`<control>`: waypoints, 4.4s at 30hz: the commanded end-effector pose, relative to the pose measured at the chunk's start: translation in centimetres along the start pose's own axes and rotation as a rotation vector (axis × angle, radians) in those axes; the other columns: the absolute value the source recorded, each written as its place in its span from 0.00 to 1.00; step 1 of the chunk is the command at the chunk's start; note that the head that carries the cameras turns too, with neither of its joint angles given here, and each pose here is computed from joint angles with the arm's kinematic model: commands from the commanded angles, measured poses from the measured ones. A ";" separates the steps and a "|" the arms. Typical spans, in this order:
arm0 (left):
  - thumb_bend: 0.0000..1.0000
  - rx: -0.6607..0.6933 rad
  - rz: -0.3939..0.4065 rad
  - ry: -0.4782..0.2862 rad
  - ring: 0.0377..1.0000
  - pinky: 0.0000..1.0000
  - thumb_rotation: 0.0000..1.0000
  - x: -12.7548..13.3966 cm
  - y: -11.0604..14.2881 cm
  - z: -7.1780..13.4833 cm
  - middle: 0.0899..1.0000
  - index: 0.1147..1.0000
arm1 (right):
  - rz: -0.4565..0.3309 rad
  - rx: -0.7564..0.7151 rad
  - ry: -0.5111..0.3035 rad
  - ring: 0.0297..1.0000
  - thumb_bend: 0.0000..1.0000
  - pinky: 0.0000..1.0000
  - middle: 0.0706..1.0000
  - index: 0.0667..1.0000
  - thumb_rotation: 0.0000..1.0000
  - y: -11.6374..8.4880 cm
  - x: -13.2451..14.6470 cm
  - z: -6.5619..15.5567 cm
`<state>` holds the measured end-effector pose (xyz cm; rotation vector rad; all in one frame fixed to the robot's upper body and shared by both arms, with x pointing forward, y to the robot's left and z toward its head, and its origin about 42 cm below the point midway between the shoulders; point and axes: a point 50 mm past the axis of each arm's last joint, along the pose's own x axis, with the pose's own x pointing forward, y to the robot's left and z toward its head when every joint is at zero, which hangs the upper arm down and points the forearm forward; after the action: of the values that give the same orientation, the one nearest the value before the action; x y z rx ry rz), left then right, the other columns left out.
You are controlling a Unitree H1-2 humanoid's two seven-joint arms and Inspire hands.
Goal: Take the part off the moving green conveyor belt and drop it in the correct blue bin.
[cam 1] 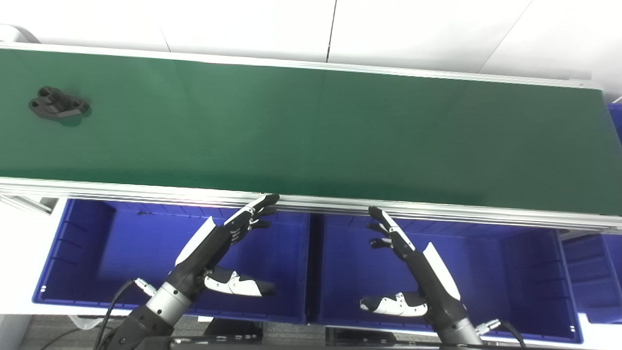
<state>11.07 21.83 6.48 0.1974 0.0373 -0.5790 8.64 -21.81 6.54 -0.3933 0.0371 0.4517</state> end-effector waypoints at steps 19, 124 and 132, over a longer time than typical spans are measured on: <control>0.82 0.097 -0.006 -0.020 0.92 0.84 0.34 -0.3 -1.3 -2.2 0.94 0.89 | -0.009 -0.083 0.004 0.89 0.92 0.75 0.99 1.00 0.56 1.6 -1.3 -2.7; 0.85 0.113 -0.023 0.012 0.86 0.76 0.30 2.3 -2.8 -4.8 0.89 0.83 | -0.393 -0.224 -0.506 0.55 0.76 0.46 0.72 0.82 0.40 -9.5 7.9 7.2; 0.85 0.109 -0.028 0.011 0.87 0.78 0.30 2.2 -2.1 -4.7 0.90 0.84 | -0.353 -0.294 -0.501 0.63 0.78 0.53 0.75 0.84 0.50 -9.8 9.7 7.2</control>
<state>11.39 19.43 0.49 0.3164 0.0754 -0.6124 20.64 -23.14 14.70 -0.5300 -0.5307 0.1865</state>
